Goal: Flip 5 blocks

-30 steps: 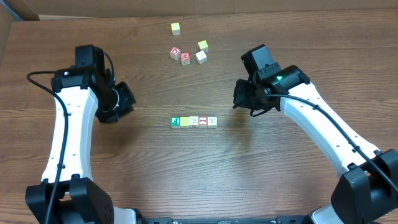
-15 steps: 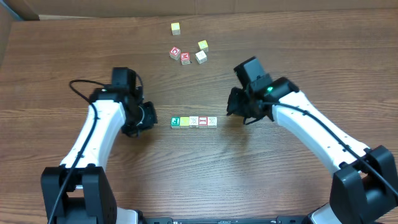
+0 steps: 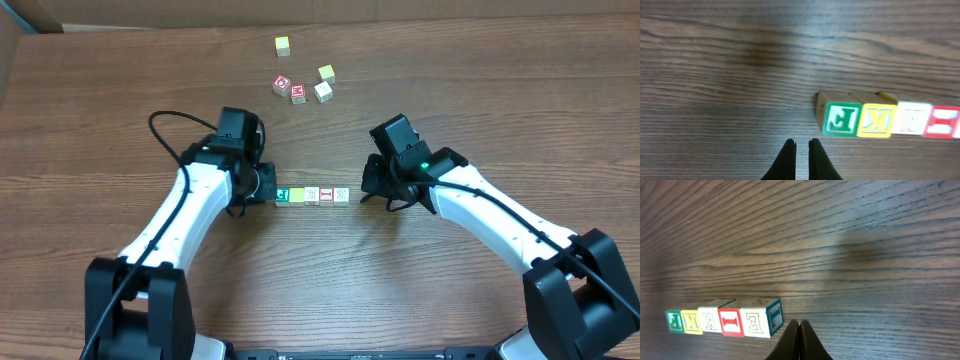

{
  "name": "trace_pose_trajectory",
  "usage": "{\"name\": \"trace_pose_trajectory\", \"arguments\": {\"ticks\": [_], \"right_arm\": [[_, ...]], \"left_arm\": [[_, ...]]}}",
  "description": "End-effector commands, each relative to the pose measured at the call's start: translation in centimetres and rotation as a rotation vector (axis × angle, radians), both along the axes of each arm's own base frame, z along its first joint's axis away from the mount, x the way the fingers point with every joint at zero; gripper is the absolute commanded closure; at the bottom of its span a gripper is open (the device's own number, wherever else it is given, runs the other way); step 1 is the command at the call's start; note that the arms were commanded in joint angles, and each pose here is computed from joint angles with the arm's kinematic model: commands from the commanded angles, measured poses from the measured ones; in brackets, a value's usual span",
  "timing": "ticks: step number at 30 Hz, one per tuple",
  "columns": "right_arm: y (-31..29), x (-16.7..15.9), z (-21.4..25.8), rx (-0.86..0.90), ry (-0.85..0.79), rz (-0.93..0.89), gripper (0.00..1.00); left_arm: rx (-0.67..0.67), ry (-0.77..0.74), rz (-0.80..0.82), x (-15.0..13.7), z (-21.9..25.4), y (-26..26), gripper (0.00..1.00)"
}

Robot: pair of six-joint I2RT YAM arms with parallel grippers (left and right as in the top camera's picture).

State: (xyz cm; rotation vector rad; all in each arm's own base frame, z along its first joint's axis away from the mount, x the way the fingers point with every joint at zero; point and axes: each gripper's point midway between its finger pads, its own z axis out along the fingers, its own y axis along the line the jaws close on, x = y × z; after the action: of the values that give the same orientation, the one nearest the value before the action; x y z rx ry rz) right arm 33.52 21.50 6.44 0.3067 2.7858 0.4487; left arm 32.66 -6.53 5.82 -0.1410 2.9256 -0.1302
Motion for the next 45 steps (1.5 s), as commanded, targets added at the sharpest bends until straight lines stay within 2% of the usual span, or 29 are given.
{"name": "trace_pose_trajectory", "arguments": {"ticks": [1,16,24,32,38,45], "right_arm": [[-0.4,0.0,-0.6,-0.016,-0.009,-0.014,0.96],[-0.4,0.7,-1.9,-0.021,-0.036,-0.023,0.96],[-0.6,0.5,-5.6,-0.055,0.02,-0.022,0.96],[-0.7,0.2,-5.9,-0.063,0.035,-0.022,0.96],[-1.0,-0.8,-6.9,-0.052,0.088,-0.088,0.96],[0.4,-1.6,-6.8,0.019,0.134,-0.053,0.96]], "left_arm": [[0.075,0.046,-0.001,-0.6,-1.9,1.0,0.96],[0.091,0.148,0.002,-0.9,-6.3,1.1,0.96],[0.093,0.154,-0.002,-1.0,-6.5,1.1,0.96],[0.093,0.153,-0.002,-0.9,-6.5,1.1,0.96],[0.093,0.153,-0.002,-0.9,-6.5,1.1,0.96],[0.1,0.158,-0.008,-1.1,-6.5,1.2,0.96]]}}
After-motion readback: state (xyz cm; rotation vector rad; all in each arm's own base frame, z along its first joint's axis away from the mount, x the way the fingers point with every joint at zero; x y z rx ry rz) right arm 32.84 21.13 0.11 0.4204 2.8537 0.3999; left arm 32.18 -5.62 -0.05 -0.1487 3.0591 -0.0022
